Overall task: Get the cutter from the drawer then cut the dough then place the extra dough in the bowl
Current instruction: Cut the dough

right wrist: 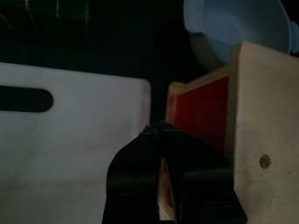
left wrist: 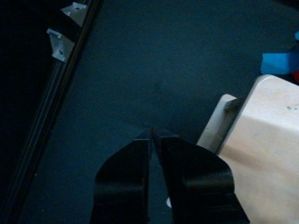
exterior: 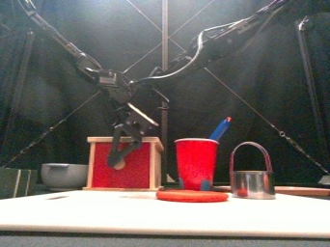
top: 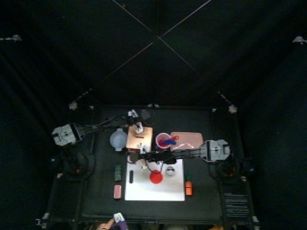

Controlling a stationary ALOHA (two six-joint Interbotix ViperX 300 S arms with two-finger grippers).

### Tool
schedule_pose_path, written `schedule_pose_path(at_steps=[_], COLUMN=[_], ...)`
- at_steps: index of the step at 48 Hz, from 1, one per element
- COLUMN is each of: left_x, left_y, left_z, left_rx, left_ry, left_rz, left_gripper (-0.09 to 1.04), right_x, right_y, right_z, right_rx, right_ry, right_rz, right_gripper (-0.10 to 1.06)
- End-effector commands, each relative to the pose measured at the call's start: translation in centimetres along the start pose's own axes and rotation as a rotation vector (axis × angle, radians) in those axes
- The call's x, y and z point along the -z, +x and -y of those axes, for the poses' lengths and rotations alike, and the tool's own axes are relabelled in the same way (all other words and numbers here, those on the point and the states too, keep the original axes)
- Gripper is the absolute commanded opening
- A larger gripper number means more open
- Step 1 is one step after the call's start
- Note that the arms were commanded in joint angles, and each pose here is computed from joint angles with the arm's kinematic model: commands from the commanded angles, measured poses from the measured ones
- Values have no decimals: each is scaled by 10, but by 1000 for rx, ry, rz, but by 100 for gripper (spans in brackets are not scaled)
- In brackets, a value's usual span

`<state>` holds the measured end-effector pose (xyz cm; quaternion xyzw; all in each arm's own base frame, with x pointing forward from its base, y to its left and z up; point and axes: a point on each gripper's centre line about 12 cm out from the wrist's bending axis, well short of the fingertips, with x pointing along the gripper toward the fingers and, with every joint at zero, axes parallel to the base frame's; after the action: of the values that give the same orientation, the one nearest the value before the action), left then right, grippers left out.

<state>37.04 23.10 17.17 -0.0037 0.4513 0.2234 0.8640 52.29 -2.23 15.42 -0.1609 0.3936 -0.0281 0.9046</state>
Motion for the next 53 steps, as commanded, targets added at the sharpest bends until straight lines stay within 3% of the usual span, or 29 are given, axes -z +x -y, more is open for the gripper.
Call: schedule_pose_path(at_steps=[1,11,22,35,43,53], left_x=[-23,-35,-36,-20,-3,24], left_y=[-24,-49,-94,-142,-158,-161], left_z=[-9,-17,-13,43,79,116], left_rx=[-18,-23,-19,98,185,282], left_ry=[-28,-94,-142,-128,-102,-60], left_rz=[125,279,491,730,834,913], left_gripper=[55,55,55,56,56,56], right_x=[-41,-48,-19,29,49,69], right_y=[-44,-90,-148,-178,-181,-185], right_z=[4,-5,-16,-25,-27,-27], right_rx=[9,-23,-86,-154,-163,-150], right_ry=[12,48,109,242,275,272], right_rz=[124,180,207,171,130,20], right_gripper=[16,16,16,16,19,30])
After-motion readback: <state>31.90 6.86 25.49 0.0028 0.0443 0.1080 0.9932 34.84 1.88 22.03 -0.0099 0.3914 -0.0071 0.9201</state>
